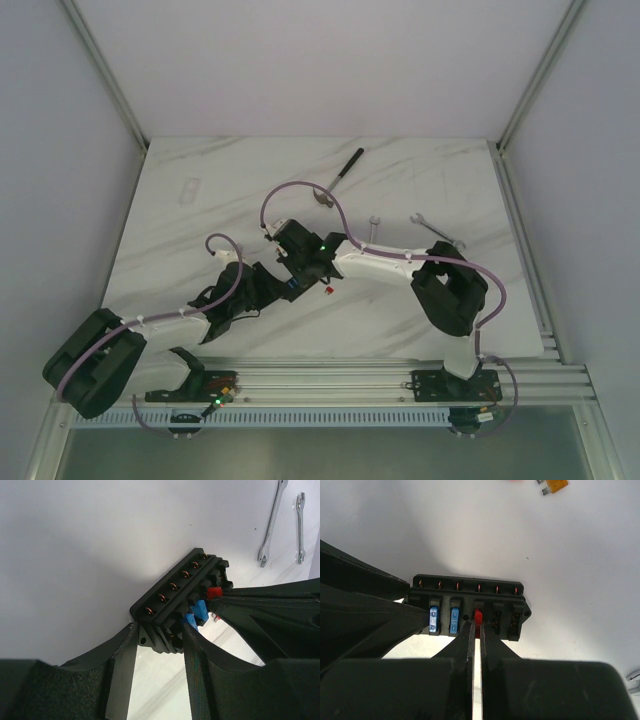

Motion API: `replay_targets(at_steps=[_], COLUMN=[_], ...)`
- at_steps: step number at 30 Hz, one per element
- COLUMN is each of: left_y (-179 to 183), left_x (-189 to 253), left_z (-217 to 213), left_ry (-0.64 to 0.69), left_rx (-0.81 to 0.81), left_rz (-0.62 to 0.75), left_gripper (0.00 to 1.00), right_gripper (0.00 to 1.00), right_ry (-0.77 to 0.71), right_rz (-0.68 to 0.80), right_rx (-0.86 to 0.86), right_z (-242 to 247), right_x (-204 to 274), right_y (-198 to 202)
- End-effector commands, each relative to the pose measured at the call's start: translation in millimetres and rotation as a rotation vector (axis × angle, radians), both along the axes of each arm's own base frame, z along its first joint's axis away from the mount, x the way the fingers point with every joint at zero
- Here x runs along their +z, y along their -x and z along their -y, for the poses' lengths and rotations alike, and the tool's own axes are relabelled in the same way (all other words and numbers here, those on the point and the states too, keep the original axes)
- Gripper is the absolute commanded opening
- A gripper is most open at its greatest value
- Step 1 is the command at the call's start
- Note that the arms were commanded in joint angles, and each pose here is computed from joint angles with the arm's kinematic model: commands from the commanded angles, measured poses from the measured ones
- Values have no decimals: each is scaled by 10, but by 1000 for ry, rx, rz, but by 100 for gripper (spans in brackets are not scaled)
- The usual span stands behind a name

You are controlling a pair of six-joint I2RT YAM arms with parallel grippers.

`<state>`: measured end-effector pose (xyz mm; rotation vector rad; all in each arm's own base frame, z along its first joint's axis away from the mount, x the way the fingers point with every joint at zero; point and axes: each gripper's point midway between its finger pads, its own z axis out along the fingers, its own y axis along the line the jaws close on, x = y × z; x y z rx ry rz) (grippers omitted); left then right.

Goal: Snap on the fuse box
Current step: Install the fuse at the fuse box base.

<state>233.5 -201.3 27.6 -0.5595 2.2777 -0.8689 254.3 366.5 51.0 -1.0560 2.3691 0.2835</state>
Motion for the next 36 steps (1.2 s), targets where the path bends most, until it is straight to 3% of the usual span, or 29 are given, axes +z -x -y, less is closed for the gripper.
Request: replay_targets(at_steps=[1,20,36], left_y=[31,35,33], left_x=[-26,-33,-30], left_z=[-2,-12,-14], left_ry=[11,9,10], left_rx=[-2,1,4], left_rz=[-11,-12,-13], left_gripper=[49,49,49], right_gripper=[0,0,0], right_ry=[-26,-93,-11], right_rz=[33,75,12], right_rx=[-34,-66,-58], right_z=[-86,-100,-3], right_x=[152,356,95], right_y=[-46,-76,14])
